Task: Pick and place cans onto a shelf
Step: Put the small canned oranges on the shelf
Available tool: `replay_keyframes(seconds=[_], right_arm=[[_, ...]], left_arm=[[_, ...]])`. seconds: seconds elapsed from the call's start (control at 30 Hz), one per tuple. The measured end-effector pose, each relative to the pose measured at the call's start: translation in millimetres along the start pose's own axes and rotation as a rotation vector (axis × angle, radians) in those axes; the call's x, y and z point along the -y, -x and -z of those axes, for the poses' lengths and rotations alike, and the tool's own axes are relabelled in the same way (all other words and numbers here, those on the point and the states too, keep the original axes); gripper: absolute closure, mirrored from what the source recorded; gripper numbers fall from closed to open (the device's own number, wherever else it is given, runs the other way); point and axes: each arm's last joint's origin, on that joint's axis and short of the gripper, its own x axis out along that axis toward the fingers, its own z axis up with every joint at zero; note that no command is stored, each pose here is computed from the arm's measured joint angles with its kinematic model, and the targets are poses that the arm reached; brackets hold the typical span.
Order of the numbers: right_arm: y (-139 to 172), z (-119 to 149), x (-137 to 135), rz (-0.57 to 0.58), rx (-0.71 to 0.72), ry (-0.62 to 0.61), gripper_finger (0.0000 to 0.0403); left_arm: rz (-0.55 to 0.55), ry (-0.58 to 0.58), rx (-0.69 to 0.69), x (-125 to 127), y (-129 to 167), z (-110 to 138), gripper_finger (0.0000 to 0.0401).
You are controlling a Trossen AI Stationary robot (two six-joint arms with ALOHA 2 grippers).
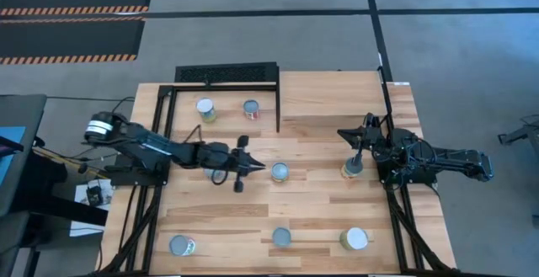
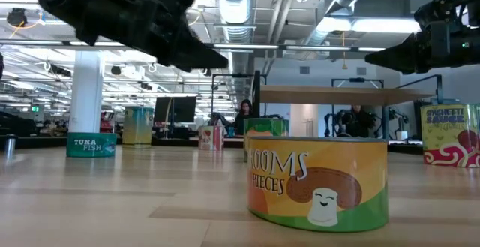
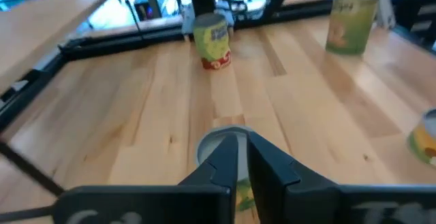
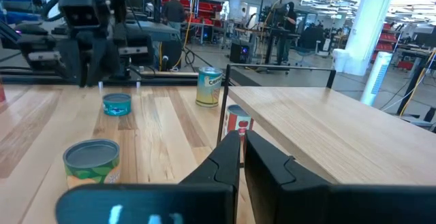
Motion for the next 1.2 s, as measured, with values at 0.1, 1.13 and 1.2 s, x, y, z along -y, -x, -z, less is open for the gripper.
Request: replay_keyframes(seconds=[0.1, 1.13, 1.2], right_arm=[[0, 0, 0, 0.000, 0.000, 0.000, 0.0356], [0, 0, 0, -0.001, 0.002, 0.000, 0.0356], [0, 0, 0, -0.001, 0.002, 0.000, 0.0356]], left_arm=[[0.032, -0.054, -0.068, 1, -24, -5, 0.0345], [0.152, -0.267, -0.433, 4, -78, -14, 0.0394], [0.164, -0.232, -0.386, 0, -79, -29, 0.0397]])
